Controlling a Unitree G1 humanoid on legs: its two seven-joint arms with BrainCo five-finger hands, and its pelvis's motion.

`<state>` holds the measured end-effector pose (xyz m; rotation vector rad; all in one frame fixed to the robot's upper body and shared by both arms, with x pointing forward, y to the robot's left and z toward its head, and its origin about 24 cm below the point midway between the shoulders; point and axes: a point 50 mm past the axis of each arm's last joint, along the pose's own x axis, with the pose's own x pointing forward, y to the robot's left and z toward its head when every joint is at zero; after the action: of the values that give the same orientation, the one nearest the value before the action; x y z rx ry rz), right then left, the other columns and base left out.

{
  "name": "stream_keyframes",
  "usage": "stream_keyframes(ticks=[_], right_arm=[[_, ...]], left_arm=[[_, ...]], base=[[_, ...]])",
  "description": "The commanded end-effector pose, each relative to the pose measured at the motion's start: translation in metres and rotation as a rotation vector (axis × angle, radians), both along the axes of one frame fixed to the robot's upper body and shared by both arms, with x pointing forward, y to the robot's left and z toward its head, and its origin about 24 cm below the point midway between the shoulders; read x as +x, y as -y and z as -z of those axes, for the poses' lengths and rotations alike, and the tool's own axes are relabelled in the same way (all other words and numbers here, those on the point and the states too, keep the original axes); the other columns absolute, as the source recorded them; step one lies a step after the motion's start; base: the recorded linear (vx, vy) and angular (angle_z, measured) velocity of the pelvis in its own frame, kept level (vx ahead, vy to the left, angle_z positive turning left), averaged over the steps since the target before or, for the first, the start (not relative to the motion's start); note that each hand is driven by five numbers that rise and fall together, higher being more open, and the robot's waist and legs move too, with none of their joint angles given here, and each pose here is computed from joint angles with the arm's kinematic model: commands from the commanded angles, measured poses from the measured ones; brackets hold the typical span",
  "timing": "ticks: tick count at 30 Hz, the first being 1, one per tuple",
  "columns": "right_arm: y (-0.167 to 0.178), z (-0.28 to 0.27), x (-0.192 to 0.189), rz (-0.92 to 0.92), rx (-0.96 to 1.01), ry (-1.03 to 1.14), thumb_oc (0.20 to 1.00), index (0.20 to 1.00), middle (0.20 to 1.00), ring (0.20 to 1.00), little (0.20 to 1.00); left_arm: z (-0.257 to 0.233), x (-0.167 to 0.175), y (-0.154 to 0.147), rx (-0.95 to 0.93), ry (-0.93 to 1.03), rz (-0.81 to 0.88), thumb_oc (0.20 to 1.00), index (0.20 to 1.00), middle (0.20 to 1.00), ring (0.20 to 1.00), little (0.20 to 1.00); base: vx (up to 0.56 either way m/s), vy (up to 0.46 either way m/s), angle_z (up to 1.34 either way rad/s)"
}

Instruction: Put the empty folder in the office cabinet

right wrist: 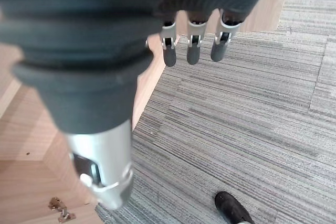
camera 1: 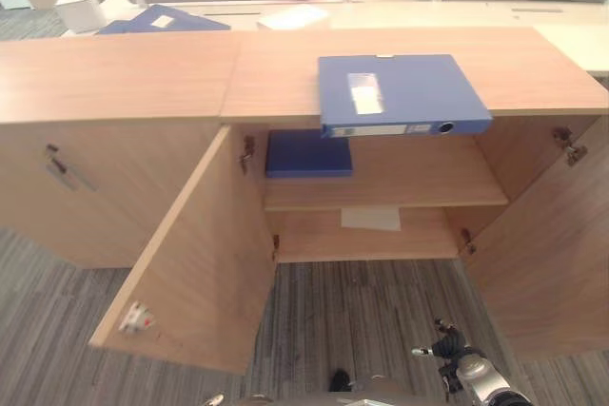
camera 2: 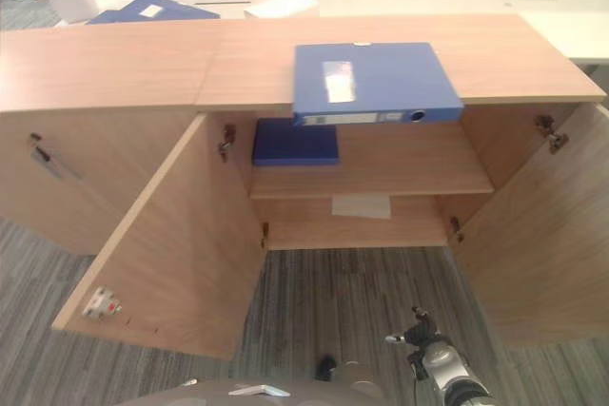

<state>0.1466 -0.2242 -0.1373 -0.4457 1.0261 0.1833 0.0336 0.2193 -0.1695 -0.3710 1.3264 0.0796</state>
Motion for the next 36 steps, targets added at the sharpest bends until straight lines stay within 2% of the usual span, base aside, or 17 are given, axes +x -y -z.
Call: stream_keyframes(ticks=[1,10,15,18,21,24,25,26,28,30,32,36], right_arm=[[-0.001,-0.009,0.018,-0.031,-0.005,0.068,1.0,1.0,1.0,1.0,1.0],[-0.011,-0.015,0.029,-0.052,0.001,0.17,1.0,1.0,1.0,1.0,1.0],[-0.012,-0.021,0.039,-0.086,-0.015,0.199,1.0,1.0,1.0,1.0,1.0],[-0.013,-0.02,0.038,-0.106,-0.009,0.182,1.0,1.0,1.0,1.0,1.0],[-0.008,-0.008,0.02,-0.073,0.006,0.075,1.0,1.0,1.0,1.0,1.0],[-0.006,-0.006,0.017,-0.151,-0.033,0.048,1.0,1.0,1.0,1.0,1.0],[-0.009,-0.005,0.016,-0.186,-0.037,0.038,1.0,1.0,1.0,1.0,1.0],[-0.015,-0.001,0.013,-0.172,-0.018,0.013,1.0,1.0,1.0,1.0,1.0],[-0.016,-0.001,0.013,-0.119,0.005,0.016,1.0,1.0,1.0,1.0,1.0],[-0.02,-0.002,0.015,-0.084,0.026,0.023,1.0,1.0,1.0,1.0,1.0],[-0.018,-0.003,0.013,-0.053,0.035,0.037,1.0,1.0,1.0,1.0,1.0],[-0.01,-0.006,0.01,-0.006,0.022,0.071,1.0,1.0,1.0,1.0,1.0]], left_arm=[[-0.006,0.028,-0.015,0.043,0.065,0.026,1.0,1.0,1.0,1.0,1.0],[-0.011,0.027,-0.028,0.048,0.083,0.062,1.0,1.0,1.0,1.0,1.0],[-0.015,0.027,-0.039,0.063,0.114,0.017,1.0,1.0,1.0,1.0,1.0],[-0.015,0.027,-0.041,0.063,0.123,0.012,1.0,1.0,1.0,1.0,1.0],[-0.019,0.029,-0.054,0.146,0.162,0.015,1.0,1.0,1.0,1.0,1.0],[-0.025,0.037,-0.065,0.264,0.232,0.041,1.0,1.0,1.0,1.0,1.0],[-0.026,0.048,-0.061,0.31,0.262,0.05,1.0,1.0,1.0,1.0,1.0],[-0.026,0.063,-0.051,0.416,0.3,0.099,1.0,1.0,1.0,1.0,1.0],[-0.027,0.072,-0.044,0.474,0.329,0.123,1.0,1.0,1.0,1.0,1.0],[-0.035,0.099,-0.028,0.643,0.415,0.176,1.0,1.0,1.0,1.0,1.0],[-0.059,0.134,-0.028,0.857,0.543,0.24,1.0,1.0,1.0,1.0,1.0],[-0.106,0.173,-0.045,1.105,0.759,0.276,1.0,1.0,1.0,1.0,1.0]], base=[[0.06,-0.016,-0.35],[-0.02,0.063,-0.27],[-0.07,0.014,-0.28],[-0.01,-0.089,0.13],[0.05,-0.281,0.19],[0.08,-0.323,0.23],[0.12,-0.458,0.05],[0.12,-0.475,0.11],[0.07,-0.284,0.16],[0.05,-0.245,0.25],[0.01,-0.188,-0.02],[-0.01,-0.018,0.13]])
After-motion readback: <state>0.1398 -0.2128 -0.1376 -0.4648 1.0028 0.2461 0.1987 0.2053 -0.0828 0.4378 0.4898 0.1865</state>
